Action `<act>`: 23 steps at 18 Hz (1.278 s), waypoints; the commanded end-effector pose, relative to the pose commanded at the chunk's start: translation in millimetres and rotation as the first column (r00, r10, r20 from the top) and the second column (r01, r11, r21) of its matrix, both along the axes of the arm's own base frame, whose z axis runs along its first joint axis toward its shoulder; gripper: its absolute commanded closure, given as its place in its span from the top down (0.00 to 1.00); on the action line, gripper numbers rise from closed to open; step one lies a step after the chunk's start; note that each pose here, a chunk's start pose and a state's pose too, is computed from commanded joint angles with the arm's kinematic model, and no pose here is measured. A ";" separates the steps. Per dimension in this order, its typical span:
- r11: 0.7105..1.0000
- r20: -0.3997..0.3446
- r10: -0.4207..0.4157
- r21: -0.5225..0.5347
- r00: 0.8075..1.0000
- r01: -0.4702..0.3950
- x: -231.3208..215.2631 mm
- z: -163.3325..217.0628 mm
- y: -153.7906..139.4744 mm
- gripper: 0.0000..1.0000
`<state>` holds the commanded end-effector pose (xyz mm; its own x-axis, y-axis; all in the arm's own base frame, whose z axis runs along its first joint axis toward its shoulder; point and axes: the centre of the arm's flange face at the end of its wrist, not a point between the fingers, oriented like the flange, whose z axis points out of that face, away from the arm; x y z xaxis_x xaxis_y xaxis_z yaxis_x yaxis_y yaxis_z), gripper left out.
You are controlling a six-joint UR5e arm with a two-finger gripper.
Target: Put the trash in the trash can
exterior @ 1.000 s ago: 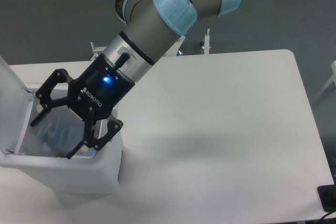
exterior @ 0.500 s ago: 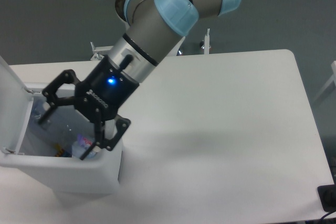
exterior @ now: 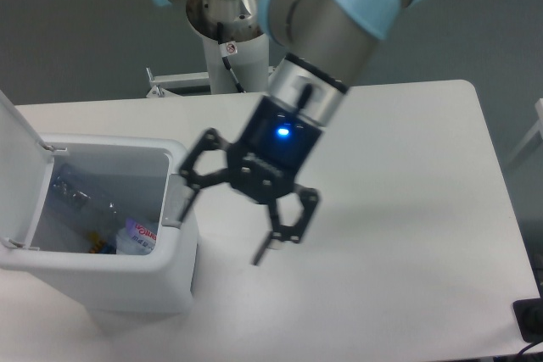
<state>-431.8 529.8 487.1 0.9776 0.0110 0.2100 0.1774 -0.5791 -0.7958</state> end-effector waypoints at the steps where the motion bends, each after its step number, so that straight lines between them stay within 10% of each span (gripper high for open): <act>1: 0.998 -0.022 0.033 -0.045 0.999 -0.034 -17.6 -15.1 -7.3 1.00; 10: 0.942 -0.154 0.133 -0.286 0.979 -0.174 -99.9 -83.8 -64.6 1.00; 14: 0.816 -0.303 0.022 -0.545 0.953 -0.192 -120.7 -109.9 -92.5 1.00; 21: 0.648 -0.295 -0.296 -0.761 0.908 -0.036 -128.9 -149.6 -115.2 1.00; 23: 0.639 -0.297 -0.327 -0.769 0.897 -0.021 -129.6 -150.4 -115.8 1.00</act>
